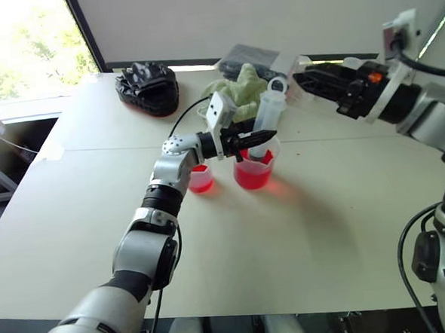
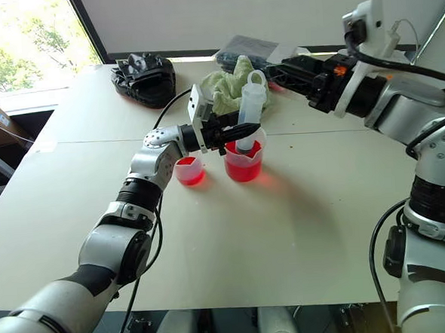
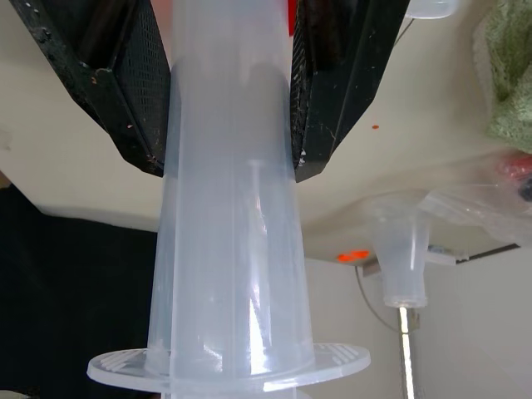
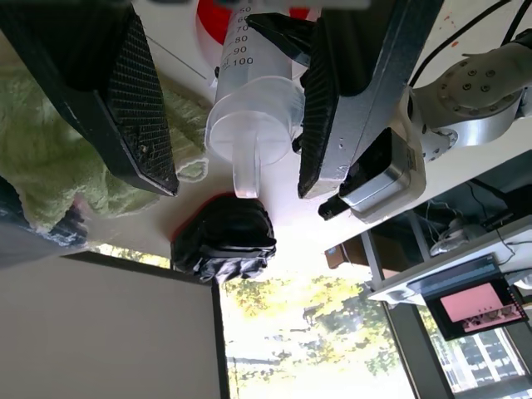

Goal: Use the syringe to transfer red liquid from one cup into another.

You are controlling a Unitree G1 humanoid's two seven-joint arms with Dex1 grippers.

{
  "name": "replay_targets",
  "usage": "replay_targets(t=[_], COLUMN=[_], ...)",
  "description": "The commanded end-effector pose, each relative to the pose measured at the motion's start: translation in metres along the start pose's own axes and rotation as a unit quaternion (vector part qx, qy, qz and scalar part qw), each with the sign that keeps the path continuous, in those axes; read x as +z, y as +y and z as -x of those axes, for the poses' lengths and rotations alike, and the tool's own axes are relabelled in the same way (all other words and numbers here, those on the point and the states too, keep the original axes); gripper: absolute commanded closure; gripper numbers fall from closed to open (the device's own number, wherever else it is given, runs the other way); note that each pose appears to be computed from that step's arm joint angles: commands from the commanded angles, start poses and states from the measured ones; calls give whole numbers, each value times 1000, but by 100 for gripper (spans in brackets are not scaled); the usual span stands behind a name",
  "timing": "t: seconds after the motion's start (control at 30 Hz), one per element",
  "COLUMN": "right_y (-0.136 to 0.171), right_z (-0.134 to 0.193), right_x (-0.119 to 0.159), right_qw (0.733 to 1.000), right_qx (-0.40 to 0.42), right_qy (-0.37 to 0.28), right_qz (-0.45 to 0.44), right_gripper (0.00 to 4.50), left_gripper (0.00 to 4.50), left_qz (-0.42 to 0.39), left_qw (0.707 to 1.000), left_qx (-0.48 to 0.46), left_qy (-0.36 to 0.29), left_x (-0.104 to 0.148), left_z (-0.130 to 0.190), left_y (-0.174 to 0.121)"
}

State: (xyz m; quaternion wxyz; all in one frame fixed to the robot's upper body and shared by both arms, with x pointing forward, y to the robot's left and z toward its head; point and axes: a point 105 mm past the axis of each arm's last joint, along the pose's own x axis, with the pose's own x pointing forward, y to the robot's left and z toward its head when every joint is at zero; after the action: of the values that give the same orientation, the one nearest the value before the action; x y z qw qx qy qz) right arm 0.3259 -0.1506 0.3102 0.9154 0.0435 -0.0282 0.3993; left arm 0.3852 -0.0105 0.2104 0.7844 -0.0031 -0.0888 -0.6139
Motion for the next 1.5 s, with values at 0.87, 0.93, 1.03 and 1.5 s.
replay_targets(t=[0.87, 0.93, 1.03, 1.5], right_y=[-8, -10, -13, -16], right_z=[-28, -29, -30, -32], right_x=[-6, -6, -7, -9], right_qw=[994, 994, 990, 987], right_qx=[-88, -95, -117, -136], right_qy=[31, 31, 37, 37], right_qz=[53, 53, 68, 74], right_gripper=[212, 212, 212, 443], left_gripper=[314, 314, 314, 314], left_qz=[-29, -29, -30, -32], left_qw=[999, 999, 999, 999], left_qx=[1, 2, 2, 3], left_qy=[-15, -15, -15, -16], left_x=[12, 12, 12, 12], left_z=[1, 1, 2, 2], left_y=[-2, -2, -3, -3])
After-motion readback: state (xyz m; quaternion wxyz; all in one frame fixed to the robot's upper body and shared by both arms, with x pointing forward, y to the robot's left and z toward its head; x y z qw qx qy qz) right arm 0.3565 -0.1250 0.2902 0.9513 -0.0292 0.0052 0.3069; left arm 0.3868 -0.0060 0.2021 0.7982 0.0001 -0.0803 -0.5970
